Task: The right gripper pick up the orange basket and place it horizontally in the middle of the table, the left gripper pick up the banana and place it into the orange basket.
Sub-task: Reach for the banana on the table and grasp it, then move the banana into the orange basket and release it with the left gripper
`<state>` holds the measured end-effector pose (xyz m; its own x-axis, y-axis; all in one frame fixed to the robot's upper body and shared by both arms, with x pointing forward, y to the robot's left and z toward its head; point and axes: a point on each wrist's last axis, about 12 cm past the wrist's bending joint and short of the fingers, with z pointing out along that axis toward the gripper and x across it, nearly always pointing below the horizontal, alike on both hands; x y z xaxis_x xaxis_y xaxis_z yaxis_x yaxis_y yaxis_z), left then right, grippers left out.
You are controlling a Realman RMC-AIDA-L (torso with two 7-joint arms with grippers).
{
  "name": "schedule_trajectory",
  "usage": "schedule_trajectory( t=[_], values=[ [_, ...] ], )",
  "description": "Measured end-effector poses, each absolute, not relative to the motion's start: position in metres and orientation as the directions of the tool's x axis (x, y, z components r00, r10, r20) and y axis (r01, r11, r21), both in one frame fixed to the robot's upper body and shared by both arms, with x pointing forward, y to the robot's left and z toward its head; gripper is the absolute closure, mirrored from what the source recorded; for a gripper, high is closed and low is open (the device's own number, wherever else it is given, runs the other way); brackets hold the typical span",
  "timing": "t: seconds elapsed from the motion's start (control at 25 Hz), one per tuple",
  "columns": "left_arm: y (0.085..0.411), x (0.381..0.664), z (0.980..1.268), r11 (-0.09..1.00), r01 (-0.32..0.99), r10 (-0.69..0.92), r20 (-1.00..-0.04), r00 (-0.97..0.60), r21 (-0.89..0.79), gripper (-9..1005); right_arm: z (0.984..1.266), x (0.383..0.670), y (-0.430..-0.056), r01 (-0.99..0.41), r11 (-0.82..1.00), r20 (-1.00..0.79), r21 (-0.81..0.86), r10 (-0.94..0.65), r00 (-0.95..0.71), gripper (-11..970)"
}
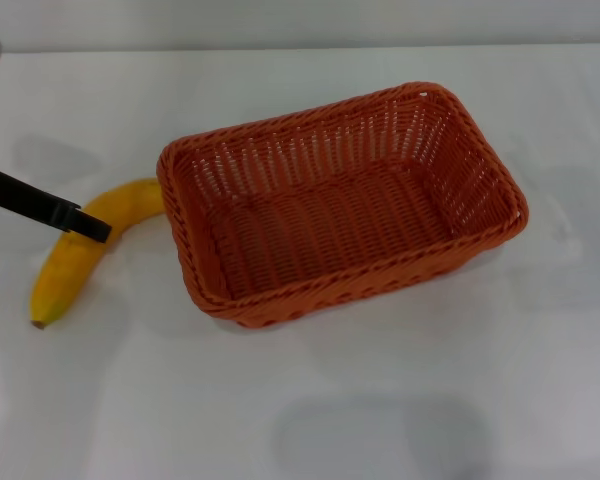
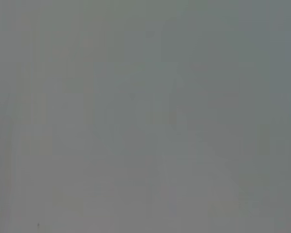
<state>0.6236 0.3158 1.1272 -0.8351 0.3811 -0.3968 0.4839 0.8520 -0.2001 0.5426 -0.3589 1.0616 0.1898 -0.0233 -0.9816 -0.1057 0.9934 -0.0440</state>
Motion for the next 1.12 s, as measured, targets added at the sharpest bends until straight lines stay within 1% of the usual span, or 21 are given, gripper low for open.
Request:
schedule_trajectory(
  t=[0.16,0.28,0.44,0.48,0.52,0.6,0.68,0.72,0.8,0.84,0.88,0.96,1.04,1.12],
  values=[
    [0.323,0.625,1.131,0.864,0.463,0.352,-0.42,-0.836,-0.199,457,1.061,0.541,-0.36,-0.104,0.994,-0.982,-0.034,-0.014,0.188,87],
    [0.332,0.626,1.137,0.881,0.429,0.303,-0.459,-0.835,-0.2,516,1.061,0.541,-0.362,-0.094,0.995,-0.982,-0.03,-0.011,0.19,87],
    [0.357,0.623,1.149,0.918,0.348,0.205,-0.522,-0.828,-0.19,502,1.06,0.539,-0.364,-0.081,0.996,-0.982,-0.022,-0.007,0.19,87],
    [0.357,0.623,1.149,0.918,0.348,0.205,-0.522,-0.828,-0.19,498,1.06,0.539,-0.364,-0.079,0.997,-0.982,-0.023,-0.007,0.189,87],
    [0.374,0.622,1.161,0.941,0.289,0.137,-0.584,-0.8,-0.176,495,1.06,0.539,-0.365,-0.079,0.997,-0.982,-0.023,-0.008,0.189,87],
    [0.382,0.626,1.175,0.946,0.277,0.103,-0.651,-0.752,-0.17,488,1.061,0.539,-0.366,-0.075,0.997,-0.982,-0.023,-0.008,0.191,87],
    [0.383,0.631,1.194,0.939,0.301,0.084,-0.735,-0.673,-0.168,481,1.062,0.539,-0.368,-0.062,0.998,-0.981,-0.019,-0.006,0.195,87],
    [0.382,0.633,1.201,0.933,0.319,0.084,-0.762,-0.642,-0.166,477,1.062,0.539,-0.368,-0.057,0.998,-0.98,-0.016,-0.004,0.197,87],
    [0.369,0.639,1.223,0.895,0.419,0.103,-0.841,-0.531,-0.155,470,1.062,0.539,-0.369,-0.047,0.999,-0.98,-0.01,0.0,0.2,87],
    [0.353,0.645,1.238,0.852,0.505,0.125,-0.881,-0.456,-0.14,467,1.062,0.539,-0.369,-0.046,0.999,-0.98,-0.008,0.002,0.201,87],
    [0.345,0.647,1.243,0.833,0.537,0.135,-0.893,-0.43,-0.133,463,1.062,0.539,-0.369,-0.046,0.999,-0.98,-0.007,0.002,0.201,87],
    [0.318,0.655,1.256,0.778,0.62,0.17,-0.914,-0.367,-0.104,456,1.062,0.54,-0.368,-0.047,0.999,-0.979,-0.007,0.003,0.202,87],
    [0.292,0.662,1.262,0.731,0.678,0.218,-0.916,-0.336,-0.075,449,1.063,0.541,-0.367,-0.049,0.999,-0.979,-0.005,0.005,0.203,87],
    [0.253,0.668,1.266,0.652,0.758,0.32,-0.9,-0.296,-0.018,442,1.063,0.542,-0.366,-0.052,0.999,-0.979,-0.003,0.007,0.203,87]
  ],
)
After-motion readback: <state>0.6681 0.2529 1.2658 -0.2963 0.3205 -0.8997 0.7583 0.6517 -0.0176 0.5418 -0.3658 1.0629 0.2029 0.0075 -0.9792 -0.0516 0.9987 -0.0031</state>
